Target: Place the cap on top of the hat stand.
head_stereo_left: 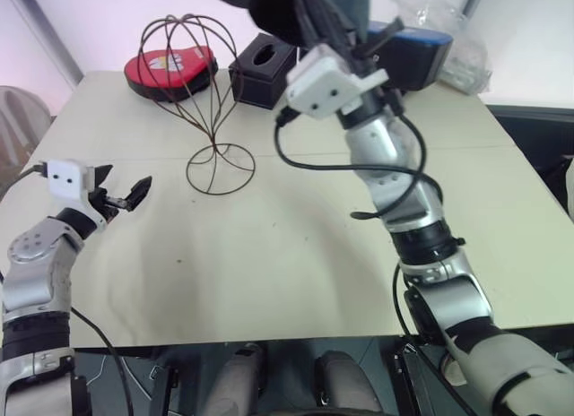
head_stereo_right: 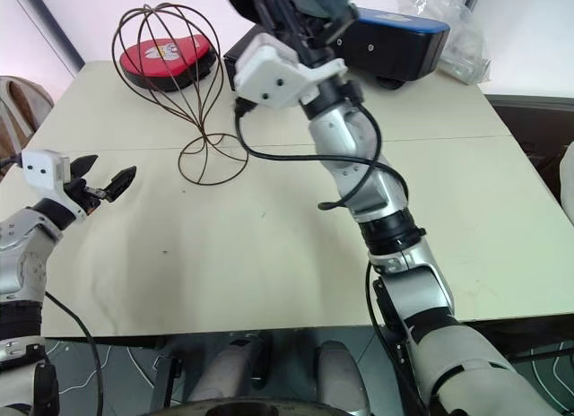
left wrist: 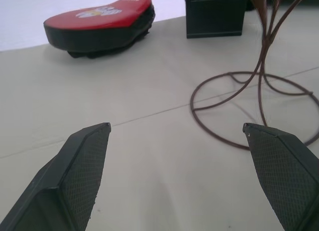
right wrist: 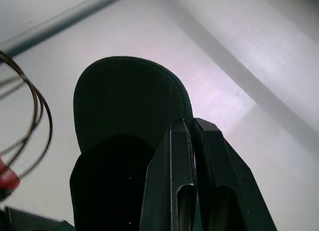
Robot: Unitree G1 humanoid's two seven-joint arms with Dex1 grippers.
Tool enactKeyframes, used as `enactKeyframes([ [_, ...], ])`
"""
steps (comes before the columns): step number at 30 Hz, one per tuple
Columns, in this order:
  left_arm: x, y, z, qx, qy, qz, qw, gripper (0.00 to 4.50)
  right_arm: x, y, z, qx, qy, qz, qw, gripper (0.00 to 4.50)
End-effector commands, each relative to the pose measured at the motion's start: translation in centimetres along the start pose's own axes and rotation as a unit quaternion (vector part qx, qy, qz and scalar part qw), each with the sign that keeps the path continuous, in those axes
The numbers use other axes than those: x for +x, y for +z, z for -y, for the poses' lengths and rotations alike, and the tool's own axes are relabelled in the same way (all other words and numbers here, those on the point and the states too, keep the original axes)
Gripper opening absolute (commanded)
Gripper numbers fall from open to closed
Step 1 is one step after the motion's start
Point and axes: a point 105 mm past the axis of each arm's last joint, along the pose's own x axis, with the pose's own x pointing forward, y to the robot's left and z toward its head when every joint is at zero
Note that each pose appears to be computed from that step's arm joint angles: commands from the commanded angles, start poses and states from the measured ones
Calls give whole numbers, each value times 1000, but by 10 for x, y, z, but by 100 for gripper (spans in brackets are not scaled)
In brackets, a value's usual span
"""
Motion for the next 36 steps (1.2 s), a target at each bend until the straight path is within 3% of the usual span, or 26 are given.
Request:
enactKeyframes([
  [1, -7, 10, -18, 13, 37, 24, 999, 450, 19, 31, 6, 2, -27, 67, 997, 2],
  [8, -8, 3, -5, 14, 36, 28, 999, 450, 40, 57, 12, 21, -40, 130, 990, 2],
  [16, -8, 6, -7, 14, 56, 42, 997, 450, 40, 73, -7, 64, -22, 168, 984, 2],
  [36, -27, 11, -8, 33, 66, 26, 997, 450, 24, 72, -61, 108, 11, 153, 982, 2],
])
